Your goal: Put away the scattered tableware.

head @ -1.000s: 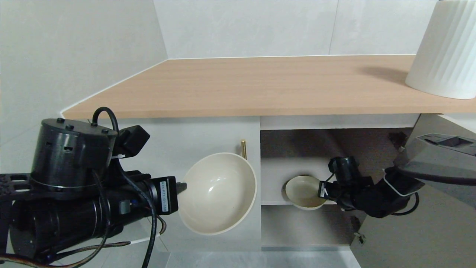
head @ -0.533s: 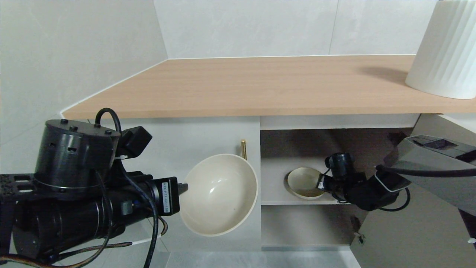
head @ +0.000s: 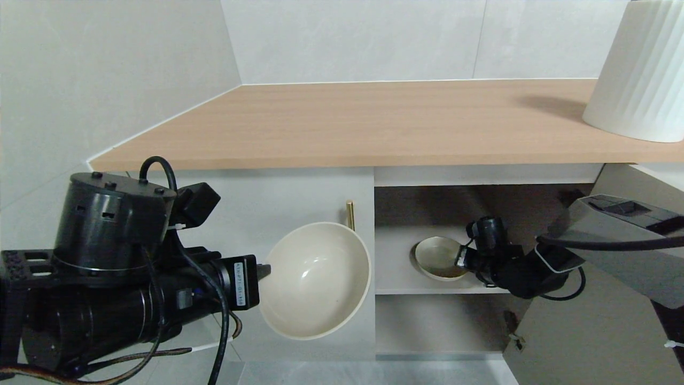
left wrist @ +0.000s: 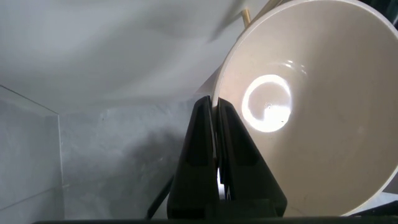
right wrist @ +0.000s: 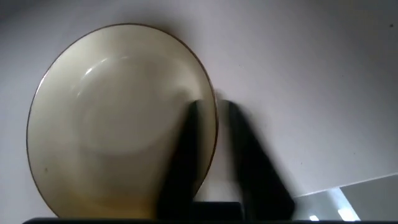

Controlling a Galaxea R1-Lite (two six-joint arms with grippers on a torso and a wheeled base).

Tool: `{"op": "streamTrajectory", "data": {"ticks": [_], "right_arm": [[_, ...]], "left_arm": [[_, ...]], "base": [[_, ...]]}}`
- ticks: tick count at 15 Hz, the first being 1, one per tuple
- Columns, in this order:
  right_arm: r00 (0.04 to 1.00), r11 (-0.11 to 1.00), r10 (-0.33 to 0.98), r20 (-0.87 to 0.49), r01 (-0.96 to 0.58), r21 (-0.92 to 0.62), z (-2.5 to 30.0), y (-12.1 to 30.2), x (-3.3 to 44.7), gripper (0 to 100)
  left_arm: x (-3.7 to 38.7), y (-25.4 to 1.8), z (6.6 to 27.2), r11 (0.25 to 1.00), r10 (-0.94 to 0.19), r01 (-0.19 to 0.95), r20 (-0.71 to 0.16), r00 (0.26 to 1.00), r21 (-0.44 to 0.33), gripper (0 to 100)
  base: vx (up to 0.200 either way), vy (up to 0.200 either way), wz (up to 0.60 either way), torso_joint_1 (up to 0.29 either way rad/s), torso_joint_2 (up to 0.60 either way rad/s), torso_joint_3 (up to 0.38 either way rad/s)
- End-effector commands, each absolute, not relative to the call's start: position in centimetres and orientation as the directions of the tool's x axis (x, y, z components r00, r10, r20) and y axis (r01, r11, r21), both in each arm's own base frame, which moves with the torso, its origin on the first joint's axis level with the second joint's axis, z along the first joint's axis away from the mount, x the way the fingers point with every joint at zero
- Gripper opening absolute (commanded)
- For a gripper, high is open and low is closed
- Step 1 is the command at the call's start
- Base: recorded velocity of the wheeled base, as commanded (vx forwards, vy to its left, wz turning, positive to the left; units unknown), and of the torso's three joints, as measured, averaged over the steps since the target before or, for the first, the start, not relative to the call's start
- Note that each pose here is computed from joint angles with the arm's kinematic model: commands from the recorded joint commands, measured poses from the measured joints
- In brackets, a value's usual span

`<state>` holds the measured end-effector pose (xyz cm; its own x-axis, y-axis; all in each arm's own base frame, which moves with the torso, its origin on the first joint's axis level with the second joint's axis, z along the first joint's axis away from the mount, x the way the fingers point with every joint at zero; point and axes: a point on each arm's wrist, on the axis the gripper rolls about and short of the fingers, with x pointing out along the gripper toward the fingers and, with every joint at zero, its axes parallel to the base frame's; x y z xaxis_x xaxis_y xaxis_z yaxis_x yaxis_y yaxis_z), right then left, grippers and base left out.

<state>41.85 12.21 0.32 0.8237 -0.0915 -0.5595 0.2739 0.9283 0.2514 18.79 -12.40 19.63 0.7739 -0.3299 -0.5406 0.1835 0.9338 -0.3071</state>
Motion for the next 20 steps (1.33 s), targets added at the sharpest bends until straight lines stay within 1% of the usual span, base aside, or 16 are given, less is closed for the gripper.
{"op": "streamTrajectory", "data": {"ticks": [1, 4, 6, 7, 8, 9, 11, 12, 14, 16, 18, 19, 20], "right_arm": [[0.827, 0.927, -0.091, -0.555, 0.273, 0.256, 0.5, 12.3, 41.9, 100], [0.836, 0.927, -0.083, -0.543, 0.265, 0.266, 1.8, 12.3, 41.2, 100], [0.854, 0.936, -0.021, -0.520, 0.200, 0.290, 5.2, 13.1, 38.6, 100], [0.860, 0.937, 0.016, -0.510, 0.165, 0.307, 6.4, 13.4, 37.7, 100], [0.866, 0.939, 0.124, -0.484, 0.055, 0.339, 9.3, 14.3, 35.0, 100], [0.860, 0.941, 0.205, -0.467, -0.040, 0.337, 11.1, 14.6, 32.8, 100], [0.844, 0.929, 0.316, -0.433, -0.183, 0.320, 13.6, 14.9, 29.5, 100], [0.832, 0.913, 0.372, -0.412, -0.248, 0.325, 15.0, 15.4, 27.6, 100], [0.801, 0.895, 0.429, -0.418, -0.315, 0.315, 17.2, 16.0, 24.6, 100], [0.748, 0.861, 0.501, -0.434, -0.385, 0.332, 18.9, 16.2, 22.6, 100], [0.706, 0.846, 0.531, -0.469, -0.411, 0.339, 19.2, 16.1, 21.6, 100], [0.691, 0.841, 0.540, -0.481, -0.423, 0.337, 19.1, 16.4, 21.2, 100], [0.672, 0.838, 0.546, -0.500, -0.436, 0.328, 18.7, 16.8, 21.0, 100]], "left_arm": [[18.8, -12.4, 19.6, 0.934, -0.329, 0.182, -0.543, 0.773, -0.306, 0], [18.9, -12.5, 19.4, 0.935, -0.327, 0.181, -0.548, 0.770, -0.304, 0], [19.4, -12.9, 18.7, 0.940, -0.318, 0.175, -0.573, 0.755, -0.292, 0], [19.7, -13.2, 18.3, 0.942, -0.316, 0.175, -0.585, 0.747, -0.285, 0], [20.5, -14.0, 17.3, 0.949, -0.305, 0.174, -0.617, 0.725, -0.265, 0], [21.1, -14.8, 16.6, 0.951, -0.302, 0.179, -0.637, 0.710, -0.251, 0], [21.7, -16.2, 15.4, 0.953, -0.302, 0.206, -0.669, 0.679, -0.221, 0], [21.9, -17.3, 14.8, 0.949, -0.313, 0.246, -0.682, 0.661, -0.196, 0], [21.7, -19.4, 13.9, 0.944, -0.315, 0.288, -0.699, 0.642, -0.161, 0], [21.6, -21.4, 13.6, 0.951, -0.280, 0.292, -0.689, 0.669, -0.103, 0], [21.7, -22.4, 13.3, 0.955, -0.246, 0.293, -0.678, 0.692, -0.047, 0], [21.6, -23.0, 12.8, 0.950, -0.228, 0.312, -0.679, 0.698, 0.001, 0], [21.5, -23.4, 12.6, 0.949, -0.223, 0.314, -0.678, 0.700, 0.012, 0]], "base": [[0.000, 0.000, 0.00, 0.000, 0.00, 0.000], [0.000, 0.000, 0.00, 0.000, 0.00, 0.000], [0.000, 0.000, 0.00, 0.000, 0.00, 0.000], [0.000, 0.000, 0.00, 0.000, 0.00, 0.000], [0.000, 0.000, 0.00, 0.000, 0.00, 0.000], [0.000, 0.000, 0.00, 0.000, 0.00, 0.000], [0.000, 0.000, 0.00, 0.000, 0.00, 0.000], [0.000, 0.000, 0.00, 0.000, 0.00, 0.000], [0.000, 0.000, 0.00, 0.000, 0.00, 0.000], [0.000, 0.000, 0.00, 0.000, 0.00, 0.000], [0.000, 0.000, 0.00, 0.000, 0.00, 0.000], [0.000, 0.000, 0.00, 0.000, 0.00, 0.000], [0.000, 0.000, 0.00, 0.000, 0.00, 0.000]]}}
